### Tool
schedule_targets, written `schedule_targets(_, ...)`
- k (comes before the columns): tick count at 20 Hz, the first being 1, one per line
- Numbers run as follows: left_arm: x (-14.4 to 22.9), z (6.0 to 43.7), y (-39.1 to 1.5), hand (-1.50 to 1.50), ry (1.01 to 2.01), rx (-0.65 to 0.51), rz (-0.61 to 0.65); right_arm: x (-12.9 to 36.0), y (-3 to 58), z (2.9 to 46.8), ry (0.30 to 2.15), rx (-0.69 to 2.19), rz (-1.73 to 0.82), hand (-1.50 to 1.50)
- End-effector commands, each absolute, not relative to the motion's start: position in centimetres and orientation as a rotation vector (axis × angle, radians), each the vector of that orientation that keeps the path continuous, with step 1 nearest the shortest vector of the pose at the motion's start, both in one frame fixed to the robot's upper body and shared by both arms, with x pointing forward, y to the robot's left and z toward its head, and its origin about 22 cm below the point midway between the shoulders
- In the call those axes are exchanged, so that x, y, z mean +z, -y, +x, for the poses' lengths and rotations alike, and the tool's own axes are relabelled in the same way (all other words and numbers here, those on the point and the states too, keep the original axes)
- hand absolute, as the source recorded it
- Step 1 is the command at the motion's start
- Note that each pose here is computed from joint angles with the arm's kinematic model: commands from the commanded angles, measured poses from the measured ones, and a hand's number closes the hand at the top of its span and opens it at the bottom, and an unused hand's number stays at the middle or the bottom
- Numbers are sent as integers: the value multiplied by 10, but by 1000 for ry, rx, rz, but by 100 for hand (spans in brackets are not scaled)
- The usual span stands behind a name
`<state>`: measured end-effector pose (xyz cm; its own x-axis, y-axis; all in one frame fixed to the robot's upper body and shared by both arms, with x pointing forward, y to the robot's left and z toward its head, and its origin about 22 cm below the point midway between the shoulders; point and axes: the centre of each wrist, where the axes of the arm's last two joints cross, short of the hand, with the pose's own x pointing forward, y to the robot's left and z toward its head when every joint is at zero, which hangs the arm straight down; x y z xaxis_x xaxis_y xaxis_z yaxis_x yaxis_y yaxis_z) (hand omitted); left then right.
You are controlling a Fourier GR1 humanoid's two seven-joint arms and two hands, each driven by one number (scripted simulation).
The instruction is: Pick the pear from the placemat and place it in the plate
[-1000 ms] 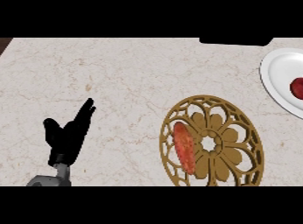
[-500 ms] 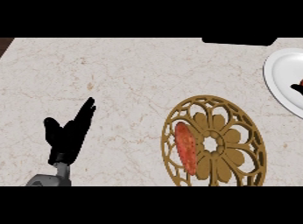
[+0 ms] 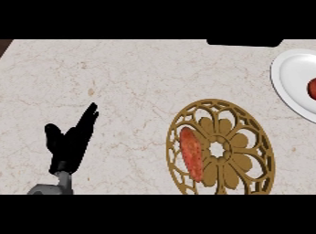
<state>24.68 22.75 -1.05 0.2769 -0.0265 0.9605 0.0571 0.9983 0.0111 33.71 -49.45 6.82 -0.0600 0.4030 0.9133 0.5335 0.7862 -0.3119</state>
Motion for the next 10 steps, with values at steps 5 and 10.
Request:
schedule_targets(5,-28,234,-227,0,1202,-33,-27,75,549,284,1726,-155,-496,-150)
schedule_targets(10,-23,232,-247,0,1205,-27,-7,59,568,246,1701,-31,-433,-150)
